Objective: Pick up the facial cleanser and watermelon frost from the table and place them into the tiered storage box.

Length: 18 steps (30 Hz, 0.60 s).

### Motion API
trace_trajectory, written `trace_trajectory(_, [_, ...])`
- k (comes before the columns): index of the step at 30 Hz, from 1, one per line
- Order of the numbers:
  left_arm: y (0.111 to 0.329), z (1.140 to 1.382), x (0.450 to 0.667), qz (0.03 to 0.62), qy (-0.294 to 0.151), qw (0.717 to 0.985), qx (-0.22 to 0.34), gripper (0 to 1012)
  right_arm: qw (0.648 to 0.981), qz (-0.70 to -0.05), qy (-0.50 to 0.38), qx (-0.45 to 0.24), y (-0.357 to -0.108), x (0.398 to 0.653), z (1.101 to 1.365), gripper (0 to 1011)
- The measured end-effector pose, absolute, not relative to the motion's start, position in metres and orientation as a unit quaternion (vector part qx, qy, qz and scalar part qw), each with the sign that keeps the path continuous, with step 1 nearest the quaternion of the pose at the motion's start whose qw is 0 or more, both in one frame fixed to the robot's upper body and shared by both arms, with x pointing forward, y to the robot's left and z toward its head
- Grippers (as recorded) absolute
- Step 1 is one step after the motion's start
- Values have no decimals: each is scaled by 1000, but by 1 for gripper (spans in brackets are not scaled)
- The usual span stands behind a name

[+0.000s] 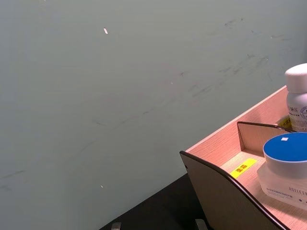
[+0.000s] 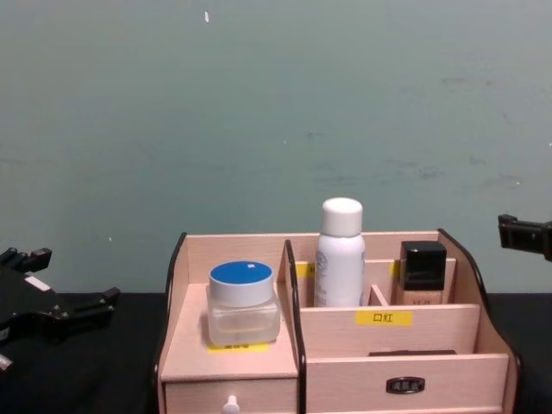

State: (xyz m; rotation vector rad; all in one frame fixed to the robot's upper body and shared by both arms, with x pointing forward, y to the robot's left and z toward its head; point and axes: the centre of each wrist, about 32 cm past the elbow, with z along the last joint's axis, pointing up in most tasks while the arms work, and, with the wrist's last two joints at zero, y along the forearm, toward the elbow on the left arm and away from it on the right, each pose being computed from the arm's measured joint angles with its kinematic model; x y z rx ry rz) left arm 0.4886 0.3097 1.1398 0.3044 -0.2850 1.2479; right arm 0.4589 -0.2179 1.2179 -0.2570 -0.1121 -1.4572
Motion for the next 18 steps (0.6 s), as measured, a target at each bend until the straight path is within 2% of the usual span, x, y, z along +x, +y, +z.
trace_trajectory(18, [310,1140,489,580,-132,791,141,1001,737,-663,-51,-117,-218,459,1218,1002])
